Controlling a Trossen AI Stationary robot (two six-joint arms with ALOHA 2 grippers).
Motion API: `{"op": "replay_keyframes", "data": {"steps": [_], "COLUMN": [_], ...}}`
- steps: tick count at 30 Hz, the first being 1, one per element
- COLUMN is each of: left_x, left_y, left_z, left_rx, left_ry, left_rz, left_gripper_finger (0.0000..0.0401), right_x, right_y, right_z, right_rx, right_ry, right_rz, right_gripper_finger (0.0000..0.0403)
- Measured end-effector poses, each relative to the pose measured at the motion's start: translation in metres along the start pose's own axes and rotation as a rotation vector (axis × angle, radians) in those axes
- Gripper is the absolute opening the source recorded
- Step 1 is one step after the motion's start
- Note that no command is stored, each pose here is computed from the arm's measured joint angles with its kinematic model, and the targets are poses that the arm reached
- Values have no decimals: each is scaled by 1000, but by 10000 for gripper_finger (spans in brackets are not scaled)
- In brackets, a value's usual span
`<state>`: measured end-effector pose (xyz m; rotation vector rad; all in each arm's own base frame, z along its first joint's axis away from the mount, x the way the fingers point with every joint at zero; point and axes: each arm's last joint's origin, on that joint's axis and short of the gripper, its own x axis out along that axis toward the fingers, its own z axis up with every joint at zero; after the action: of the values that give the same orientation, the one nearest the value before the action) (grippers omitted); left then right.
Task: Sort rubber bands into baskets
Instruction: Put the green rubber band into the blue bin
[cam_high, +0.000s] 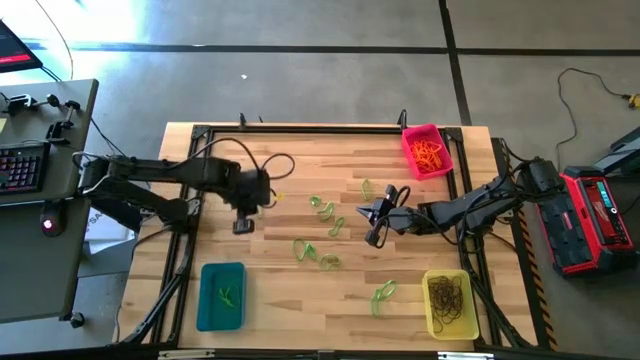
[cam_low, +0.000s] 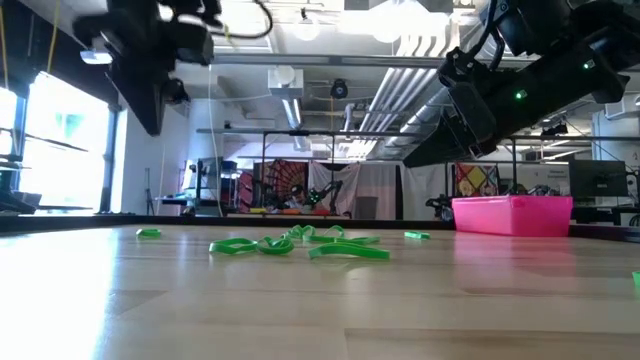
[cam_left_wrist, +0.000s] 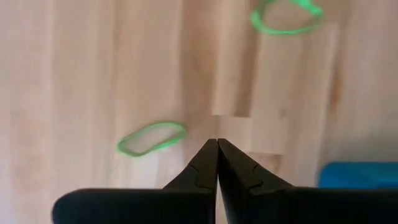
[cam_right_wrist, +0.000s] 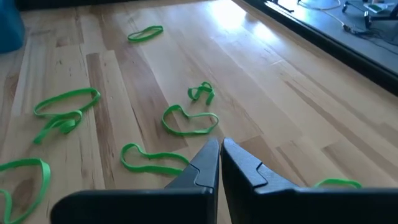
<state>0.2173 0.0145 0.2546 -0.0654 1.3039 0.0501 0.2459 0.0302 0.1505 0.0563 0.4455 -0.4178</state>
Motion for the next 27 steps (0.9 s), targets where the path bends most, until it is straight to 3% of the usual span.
{"op": "replay_keyframes", "data": {"steps": [9, 21, 27], "left_x": [15, 19, 17], "left_y": [29, 51, 66], "left_z": [-3, -8, -12], "left_rx": [-80, -182, -237], "left_ry": [-23, -23, -20], "left_rz": [64, 189, 212], "left_gripper_finger": [5, 66, 74], "right_x": [0, 0, 2], "right_y": [0, -1, -5], "right_z": [-1, -1, -1], "right_rx": [2, 6, 31], "right_ry": [8, 8, 23], "right_rz": [-3, -6, -25], "right_gripper_finger": [7, 7, 7]}}
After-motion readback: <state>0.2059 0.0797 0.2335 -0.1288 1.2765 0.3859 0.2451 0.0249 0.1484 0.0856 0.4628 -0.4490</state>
